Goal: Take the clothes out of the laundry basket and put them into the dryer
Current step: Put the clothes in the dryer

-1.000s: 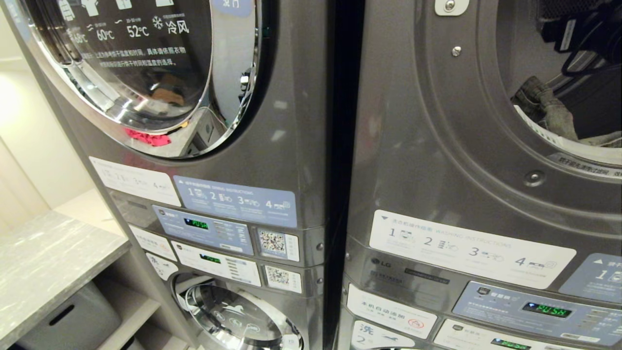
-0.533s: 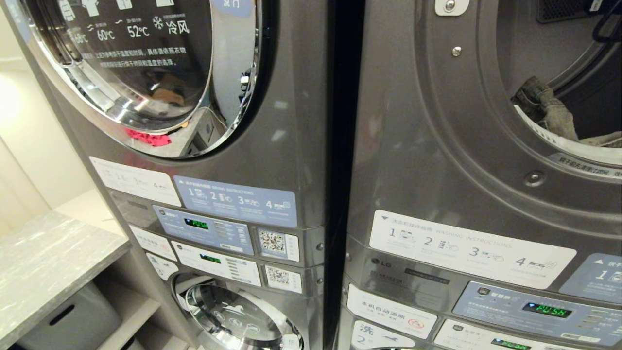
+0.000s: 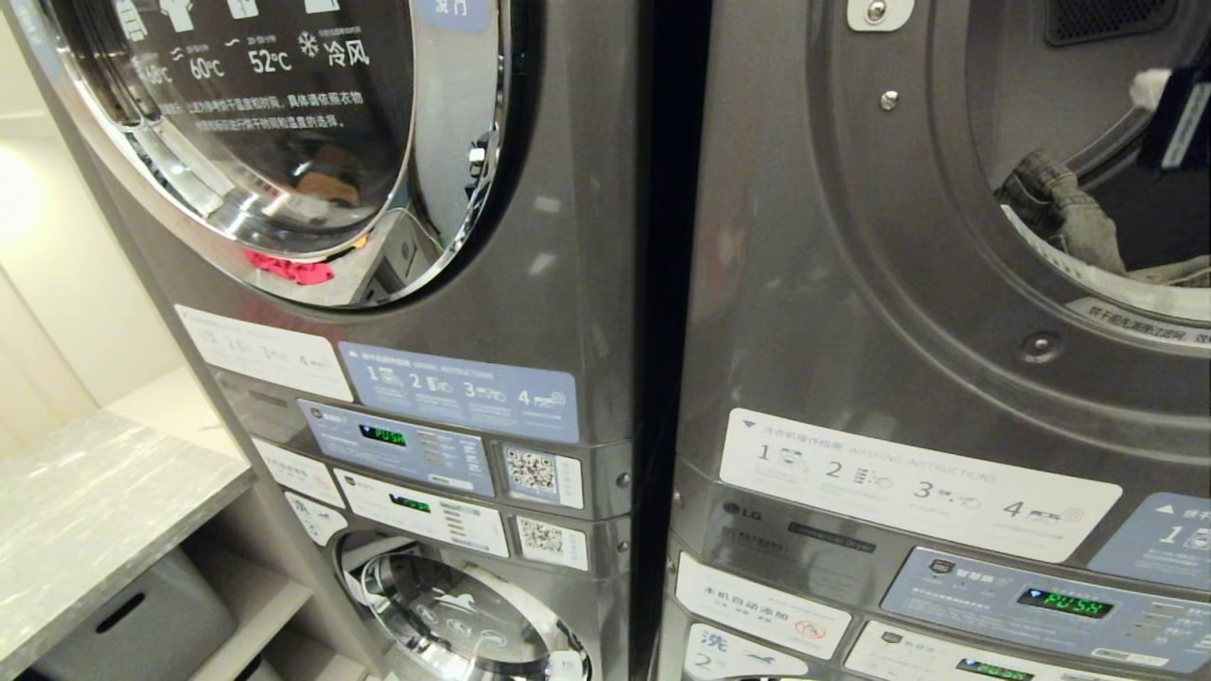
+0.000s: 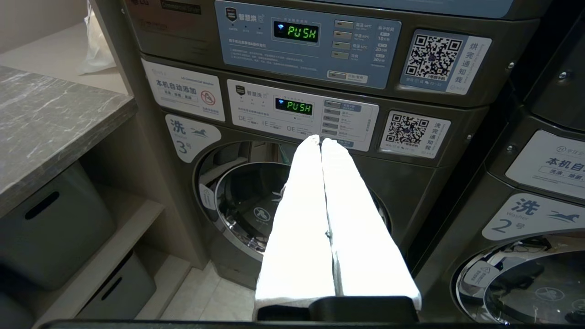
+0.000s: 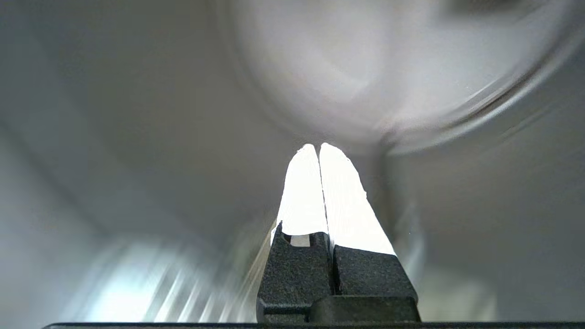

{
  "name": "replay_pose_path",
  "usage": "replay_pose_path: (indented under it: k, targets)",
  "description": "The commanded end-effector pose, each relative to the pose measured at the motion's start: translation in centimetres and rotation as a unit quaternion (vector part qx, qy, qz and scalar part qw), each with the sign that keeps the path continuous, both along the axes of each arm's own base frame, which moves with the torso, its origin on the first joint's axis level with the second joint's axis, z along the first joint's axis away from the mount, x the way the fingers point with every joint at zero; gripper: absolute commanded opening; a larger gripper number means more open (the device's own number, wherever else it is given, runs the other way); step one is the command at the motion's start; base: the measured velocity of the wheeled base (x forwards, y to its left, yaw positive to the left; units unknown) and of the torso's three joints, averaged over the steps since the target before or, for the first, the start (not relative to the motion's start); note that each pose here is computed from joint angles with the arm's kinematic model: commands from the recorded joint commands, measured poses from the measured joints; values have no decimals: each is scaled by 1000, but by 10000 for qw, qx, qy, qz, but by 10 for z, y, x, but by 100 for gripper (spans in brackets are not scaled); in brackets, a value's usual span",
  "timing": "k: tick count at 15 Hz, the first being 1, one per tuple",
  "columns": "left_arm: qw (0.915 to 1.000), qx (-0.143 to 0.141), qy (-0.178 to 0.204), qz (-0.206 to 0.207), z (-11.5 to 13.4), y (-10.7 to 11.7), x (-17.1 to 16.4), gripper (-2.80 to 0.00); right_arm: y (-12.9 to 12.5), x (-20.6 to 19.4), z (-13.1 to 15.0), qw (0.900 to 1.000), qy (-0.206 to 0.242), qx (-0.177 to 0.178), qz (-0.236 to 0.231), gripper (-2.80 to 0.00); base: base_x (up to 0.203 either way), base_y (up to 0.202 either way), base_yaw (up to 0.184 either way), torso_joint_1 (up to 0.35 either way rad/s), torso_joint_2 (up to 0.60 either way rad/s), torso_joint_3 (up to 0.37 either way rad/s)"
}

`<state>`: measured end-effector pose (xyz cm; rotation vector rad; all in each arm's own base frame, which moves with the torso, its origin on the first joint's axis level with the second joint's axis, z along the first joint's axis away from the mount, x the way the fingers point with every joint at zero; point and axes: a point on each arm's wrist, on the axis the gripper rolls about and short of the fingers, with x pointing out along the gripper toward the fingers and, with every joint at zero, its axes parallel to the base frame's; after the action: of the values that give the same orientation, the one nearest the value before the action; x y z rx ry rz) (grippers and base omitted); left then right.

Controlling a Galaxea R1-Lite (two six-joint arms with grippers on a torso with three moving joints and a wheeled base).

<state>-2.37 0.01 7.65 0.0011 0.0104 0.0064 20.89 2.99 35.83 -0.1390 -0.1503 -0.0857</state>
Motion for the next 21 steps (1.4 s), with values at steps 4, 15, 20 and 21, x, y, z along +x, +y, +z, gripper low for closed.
replay_pose_path:
  k: [4,15,20,21]
  targets:
    - [10000,2,2,7,0,0,0,-280,-3,-130,-92,9906,320,-256,1304,-280,0,0,0,0,0,0]
    - [10000,2,-6,-1,0,0,0,-280,-30,-210,-267,9458,1784,-313,2696,-280,0,0,0,0,0,0]
    - [10000,2,-6,5,0,0,0,-280,-28,-206,-280,9320,2585,-50,2542,-280,0,0,0,0,0,0]
    - [10000,2,-6,5,0,0,0,-280,-27,-202,-280,9318,2820,23,2287,-280,0,0,0,0,0,0]
